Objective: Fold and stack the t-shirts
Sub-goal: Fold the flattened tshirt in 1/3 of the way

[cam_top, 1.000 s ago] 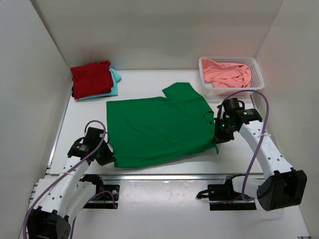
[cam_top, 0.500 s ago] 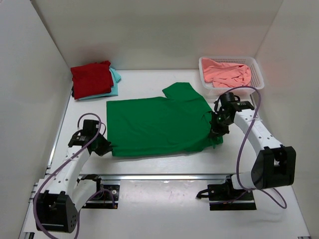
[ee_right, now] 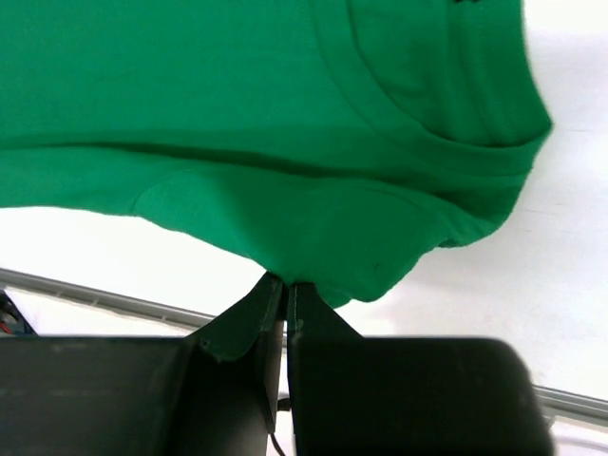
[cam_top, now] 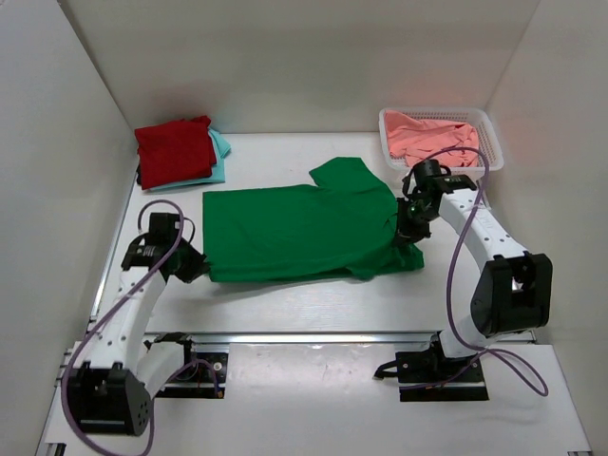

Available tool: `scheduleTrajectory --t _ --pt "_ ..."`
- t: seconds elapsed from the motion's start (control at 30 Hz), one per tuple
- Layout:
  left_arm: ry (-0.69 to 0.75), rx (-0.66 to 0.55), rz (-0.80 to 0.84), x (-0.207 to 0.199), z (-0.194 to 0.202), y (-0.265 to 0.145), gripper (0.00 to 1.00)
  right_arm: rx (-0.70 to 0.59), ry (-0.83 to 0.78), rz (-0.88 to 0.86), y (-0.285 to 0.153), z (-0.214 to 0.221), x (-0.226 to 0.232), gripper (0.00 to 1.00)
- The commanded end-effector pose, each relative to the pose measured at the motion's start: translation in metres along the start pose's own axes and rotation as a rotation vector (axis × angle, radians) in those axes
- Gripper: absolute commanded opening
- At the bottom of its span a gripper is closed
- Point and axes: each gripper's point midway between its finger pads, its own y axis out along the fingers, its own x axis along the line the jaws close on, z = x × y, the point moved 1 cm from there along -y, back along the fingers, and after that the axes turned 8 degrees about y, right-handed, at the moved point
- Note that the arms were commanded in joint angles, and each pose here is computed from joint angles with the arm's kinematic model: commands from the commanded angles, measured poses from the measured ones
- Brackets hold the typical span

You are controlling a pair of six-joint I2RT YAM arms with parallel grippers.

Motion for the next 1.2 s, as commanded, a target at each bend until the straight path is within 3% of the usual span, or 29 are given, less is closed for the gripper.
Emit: scheduleTrajectory --t 0.0,0.2,0.5,1.17 --pt "-0.046 0.017 -0.013 0.016 0.022 -0.02 0.0 0.005 -0.028 -0.018 -0.006 0.014 0.004 0.0" --pt "-0.104 0.059 -0.011 0.037 0.063 -0.029 0.0 0.009 -0.054 -0.03 -0.009 0.037 0.005 0.01" --pt "-0.187 0.058 0.037 0.047 0.085 -0.01 0.0 0.031 -0.089 -0.056 -0.009 0.06 0.007 0.0" --pt "-0.078 0.03 -0.065 0.015 0.006 0.029 0.0 0.038 0.114 -0.052 0.008 -0.013 -0.009 0.0"
